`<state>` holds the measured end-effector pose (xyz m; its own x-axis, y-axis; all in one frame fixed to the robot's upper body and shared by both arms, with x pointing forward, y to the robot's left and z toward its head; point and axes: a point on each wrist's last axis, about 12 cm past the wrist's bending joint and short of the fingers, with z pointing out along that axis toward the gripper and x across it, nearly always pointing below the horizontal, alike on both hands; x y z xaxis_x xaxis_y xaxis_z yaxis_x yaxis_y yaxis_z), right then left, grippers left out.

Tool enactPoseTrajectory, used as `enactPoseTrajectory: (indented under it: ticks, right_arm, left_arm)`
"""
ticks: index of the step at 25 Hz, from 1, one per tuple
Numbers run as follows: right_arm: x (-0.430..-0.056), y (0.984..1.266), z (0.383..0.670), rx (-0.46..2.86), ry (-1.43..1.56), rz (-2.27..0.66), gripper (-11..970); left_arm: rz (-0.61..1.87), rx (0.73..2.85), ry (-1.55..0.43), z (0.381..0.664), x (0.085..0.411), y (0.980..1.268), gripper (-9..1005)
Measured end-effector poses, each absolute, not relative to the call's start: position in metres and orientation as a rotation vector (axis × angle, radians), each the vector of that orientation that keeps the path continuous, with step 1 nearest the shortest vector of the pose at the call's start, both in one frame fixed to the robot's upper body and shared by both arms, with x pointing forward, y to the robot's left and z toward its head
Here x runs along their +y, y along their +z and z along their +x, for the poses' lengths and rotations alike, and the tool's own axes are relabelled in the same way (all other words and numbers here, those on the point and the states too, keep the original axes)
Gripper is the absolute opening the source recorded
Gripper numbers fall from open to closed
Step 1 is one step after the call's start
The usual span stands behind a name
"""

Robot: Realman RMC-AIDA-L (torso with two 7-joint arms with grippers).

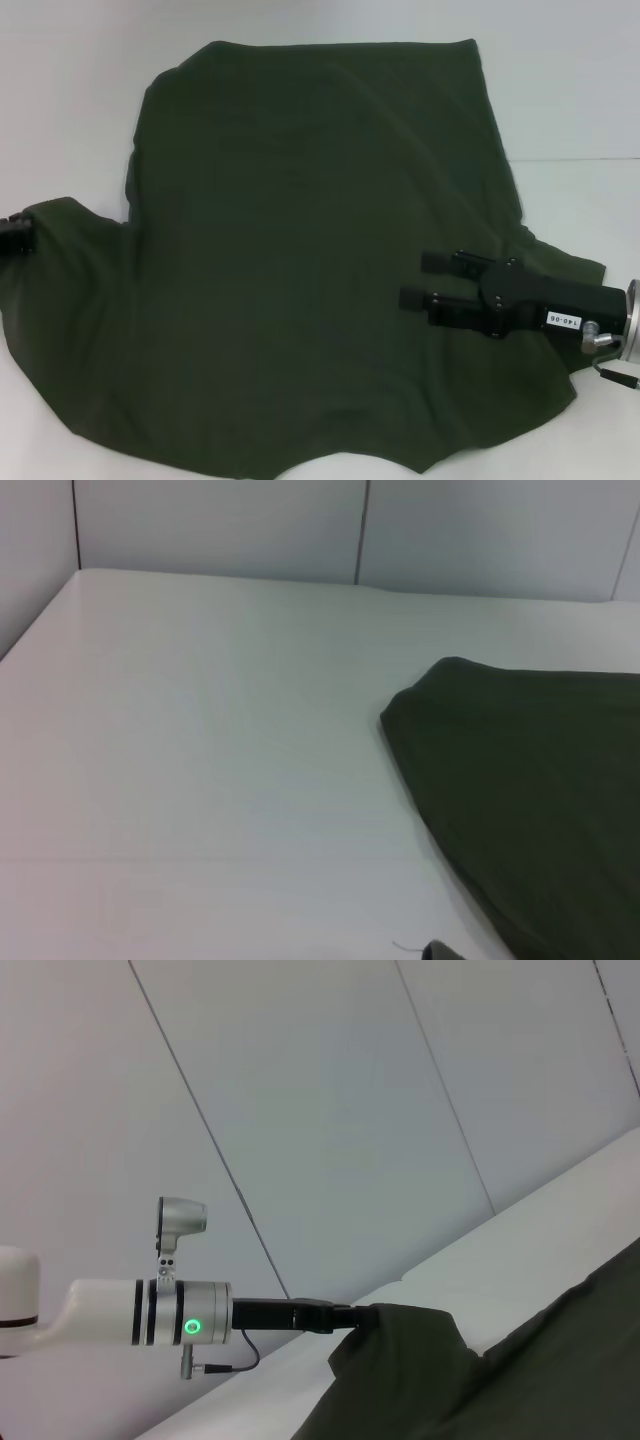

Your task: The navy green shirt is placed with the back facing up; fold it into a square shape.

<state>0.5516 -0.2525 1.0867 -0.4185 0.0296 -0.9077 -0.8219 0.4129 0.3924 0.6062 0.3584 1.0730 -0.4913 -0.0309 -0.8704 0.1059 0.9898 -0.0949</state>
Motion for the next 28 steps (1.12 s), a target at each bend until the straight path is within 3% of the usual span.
enactPoseTrajectory:
  ticks: [11, 17, 22, 28]
  right_arm:
    - [-0.252, 1.087, 0.552, 1.726, 1.133, -0.701, 880]
    - [-0.254, 1.086, 0.55, 1.728, 1.132, -0.696, 879]
    - [-0.255, 1.084, 0.549, 1.73, 1.13, -0.694, 880]
    - [-0.257, 1.083, 0.546, 1.73, 1.131, -0.692, 880]
  left_arm:
    - [0.048, 2.076, -0.2, 0.605, 0.357, 1.074, 27]
    - [0.105, 2.021, -0.473, 0.596, 0.341, 1.091, 33]
    - [0.188, 1.944, -0.725, 0.591, 0.309, 1.104, 43]
    - [0.24, 1.931, -0.919, 0.59, 0.265, 1.093, 54]
